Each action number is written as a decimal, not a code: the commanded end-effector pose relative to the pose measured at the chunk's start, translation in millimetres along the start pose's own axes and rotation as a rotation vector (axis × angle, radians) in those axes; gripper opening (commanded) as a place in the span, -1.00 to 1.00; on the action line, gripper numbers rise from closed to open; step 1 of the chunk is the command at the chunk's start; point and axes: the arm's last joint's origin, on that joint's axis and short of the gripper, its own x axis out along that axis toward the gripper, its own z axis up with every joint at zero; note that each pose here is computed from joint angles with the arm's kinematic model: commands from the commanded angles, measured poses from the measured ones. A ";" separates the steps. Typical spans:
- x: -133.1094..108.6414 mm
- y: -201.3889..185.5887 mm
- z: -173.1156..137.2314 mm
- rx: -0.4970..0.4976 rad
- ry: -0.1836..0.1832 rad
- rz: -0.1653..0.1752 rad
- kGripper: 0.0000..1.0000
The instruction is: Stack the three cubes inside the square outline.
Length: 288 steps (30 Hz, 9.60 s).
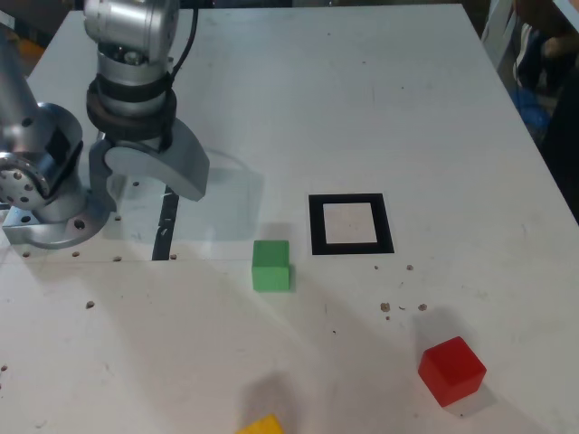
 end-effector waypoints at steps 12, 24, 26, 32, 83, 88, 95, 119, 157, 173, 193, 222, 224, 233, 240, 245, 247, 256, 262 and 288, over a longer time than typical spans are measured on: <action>-9.8 1.5 1.5 0.010 -0.017 0.014 0.98; -90.1 -34.5 45.1 0.237 -0.197 0.134 0.93; -106.2 -47.0 59.4 0.315 -0.176 0.144 0.89; -144.7 -92.6 101.5 0.523 -0.162 0.188 0.85; -85.2 -248.0 244.8 0.879 -0.210 0.207 0.83; -82.2 -250.0 247.9 0.881 -0.210 0.207 0.80; -76.2 -249.1 251.6 0.883 -0.189 0.213 0.75; -68.2 -245.7 260.4 0.876 -0.165 0.190 -0.25; -101.1 -39.0 191.1 0.068 -0.172 0.053 -0.41; -62.2 -41.0 202.8 -0.020 -0.132 0.044 -0.41; -46.4 -39.8 217.5 -0.001 -0.111 0.027 -0.37; -102.5 -9.8 169.6 0.022 -0.079 0.093 0.99; -118.4 9.6 145.1 0.006 -0.113 0.122 0.99; -128.8 112.2 77.7 -0.061 -0.128 0.177 0.99; -91.9 185.8 76.9 -0.050 0.045 0.178 0.99; -60.3 223.3 78.1 -0.049 0.119 0.164 0.99; -51.8 232.5 73.4 -0.067 0.124 0.156 0.99; -24.3 240.9 65.0 -0.062 0.146 0.129 0.98; -9.1 242.2 71.9 0.000 0.166 0.101 0.88; 16.6 246.1 87.8 0.004 0.127 0.076 0.20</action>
